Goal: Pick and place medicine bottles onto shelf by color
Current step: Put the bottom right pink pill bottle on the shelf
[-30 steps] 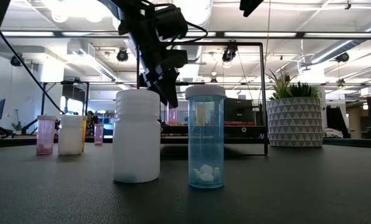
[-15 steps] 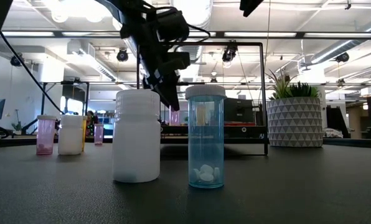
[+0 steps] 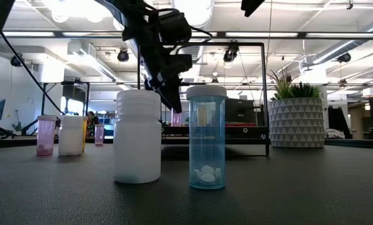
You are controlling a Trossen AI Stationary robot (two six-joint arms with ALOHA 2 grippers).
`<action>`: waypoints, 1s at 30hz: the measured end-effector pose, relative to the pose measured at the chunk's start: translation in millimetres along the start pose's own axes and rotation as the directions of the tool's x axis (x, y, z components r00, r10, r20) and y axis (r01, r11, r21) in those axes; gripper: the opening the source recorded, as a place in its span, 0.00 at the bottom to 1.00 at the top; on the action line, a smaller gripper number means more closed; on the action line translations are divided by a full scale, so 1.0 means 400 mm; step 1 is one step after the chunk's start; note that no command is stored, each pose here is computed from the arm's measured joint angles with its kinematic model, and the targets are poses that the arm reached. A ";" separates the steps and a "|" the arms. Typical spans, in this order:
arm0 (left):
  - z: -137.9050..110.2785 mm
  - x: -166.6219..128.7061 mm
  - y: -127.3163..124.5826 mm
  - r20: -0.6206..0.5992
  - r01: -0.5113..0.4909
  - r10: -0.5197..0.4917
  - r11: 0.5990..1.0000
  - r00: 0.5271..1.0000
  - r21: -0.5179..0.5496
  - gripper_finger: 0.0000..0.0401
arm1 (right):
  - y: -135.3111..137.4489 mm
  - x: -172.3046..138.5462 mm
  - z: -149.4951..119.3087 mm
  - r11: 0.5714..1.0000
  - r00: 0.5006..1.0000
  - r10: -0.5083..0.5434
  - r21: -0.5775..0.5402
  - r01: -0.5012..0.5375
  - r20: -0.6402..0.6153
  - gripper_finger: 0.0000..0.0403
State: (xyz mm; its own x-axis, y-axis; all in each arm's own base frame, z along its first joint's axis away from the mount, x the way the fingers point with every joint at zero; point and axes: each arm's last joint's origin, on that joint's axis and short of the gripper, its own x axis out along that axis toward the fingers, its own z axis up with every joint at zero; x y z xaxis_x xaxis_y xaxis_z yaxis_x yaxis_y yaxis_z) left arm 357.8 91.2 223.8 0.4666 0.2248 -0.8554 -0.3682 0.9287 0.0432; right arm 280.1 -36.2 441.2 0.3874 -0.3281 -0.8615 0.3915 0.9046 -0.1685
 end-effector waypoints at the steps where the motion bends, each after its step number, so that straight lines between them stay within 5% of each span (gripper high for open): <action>1: -0.001 0.001 0.001 -0.003 -0.003 0.003 1.000 1.000 -0.001 0.26 | 0.000 0.000 0.000 1.000 1.000 0.000 0.000 0.000 -0.001 0.56; 30: -0.004 0.005 0.006 -0.010 -0.068 0.068 0.998 0.998 0.001 0.26 | 0.000 0.000 0.000 1.000 1.000 0.000 0.000 0.000 0.000 0.56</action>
State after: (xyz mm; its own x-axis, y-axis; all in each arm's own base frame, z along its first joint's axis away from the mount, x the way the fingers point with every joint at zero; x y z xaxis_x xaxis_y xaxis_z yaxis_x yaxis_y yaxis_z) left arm 356.5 93.4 221.4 0.4326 0.2842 -0.8556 -0.3982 0.9117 0.1015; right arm 280.0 -36.2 441.2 0.3874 -0.3278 -0.8617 0.3913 0.9047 -0.1682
